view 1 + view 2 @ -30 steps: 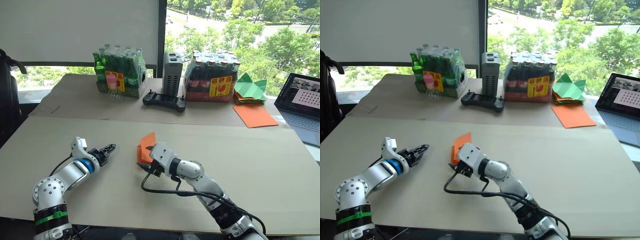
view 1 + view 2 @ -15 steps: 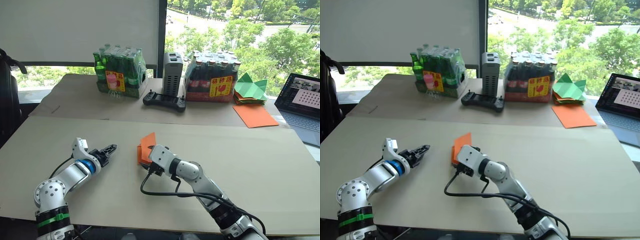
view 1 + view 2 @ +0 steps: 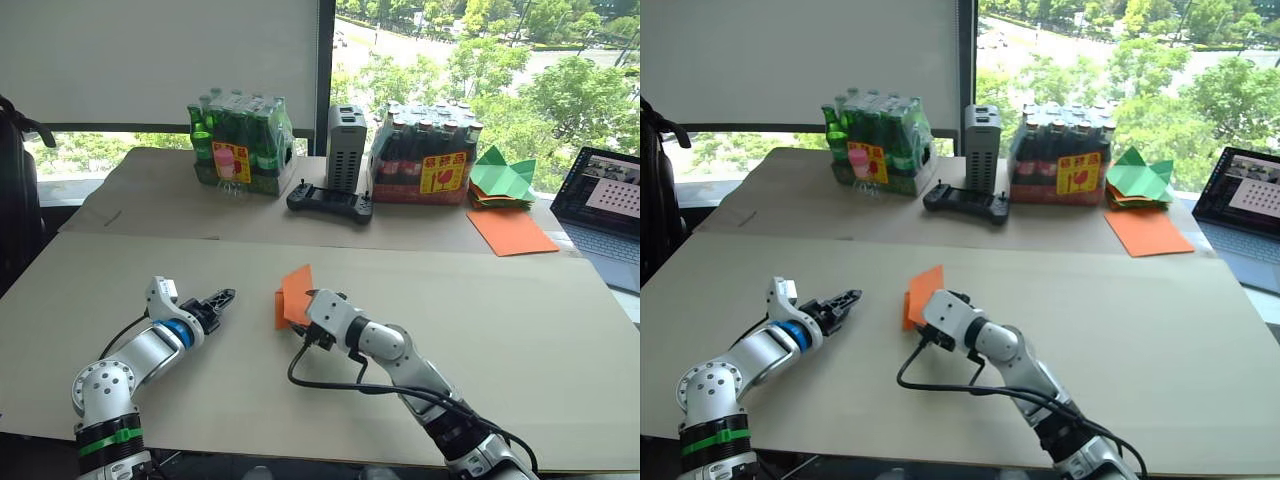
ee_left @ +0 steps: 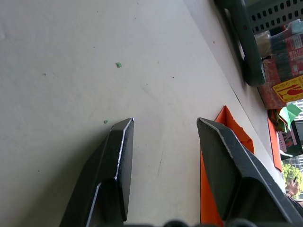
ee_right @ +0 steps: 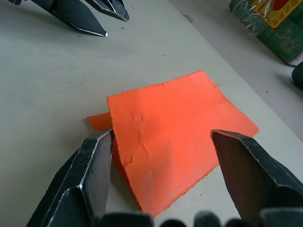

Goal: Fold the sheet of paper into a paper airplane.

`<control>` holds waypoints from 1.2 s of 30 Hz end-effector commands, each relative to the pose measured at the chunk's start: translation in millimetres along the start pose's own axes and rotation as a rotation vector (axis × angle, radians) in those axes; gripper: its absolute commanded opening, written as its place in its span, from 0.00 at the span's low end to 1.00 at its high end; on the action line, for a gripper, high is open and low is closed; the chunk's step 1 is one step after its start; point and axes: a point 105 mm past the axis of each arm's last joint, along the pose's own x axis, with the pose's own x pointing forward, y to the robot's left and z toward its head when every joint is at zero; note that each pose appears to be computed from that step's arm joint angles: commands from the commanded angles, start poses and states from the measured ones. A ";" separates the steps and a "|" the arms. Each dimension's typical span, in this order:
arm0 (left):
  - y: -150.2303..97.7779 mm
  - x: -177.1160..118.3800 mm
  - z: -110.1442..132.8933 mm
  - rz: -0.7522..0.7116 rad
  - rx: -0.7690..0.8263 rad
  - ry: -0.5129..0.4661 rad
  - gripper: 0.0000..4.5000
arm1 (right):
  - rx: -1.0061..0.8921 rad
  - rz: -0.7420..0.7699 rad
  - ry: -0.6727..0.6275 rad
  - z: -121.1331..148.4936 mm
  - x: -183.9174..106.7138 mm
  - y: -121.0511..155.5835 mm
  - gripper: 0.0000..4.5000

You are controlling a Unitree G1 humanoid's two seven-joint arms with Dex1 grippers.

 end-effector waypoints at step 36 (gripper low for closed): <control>-6.0 1.6 -7.4 -0.019 -0.002 0.012 0.50 | -0.117 -0.123 0.044 -0.3 -5.9 -24.4 0.00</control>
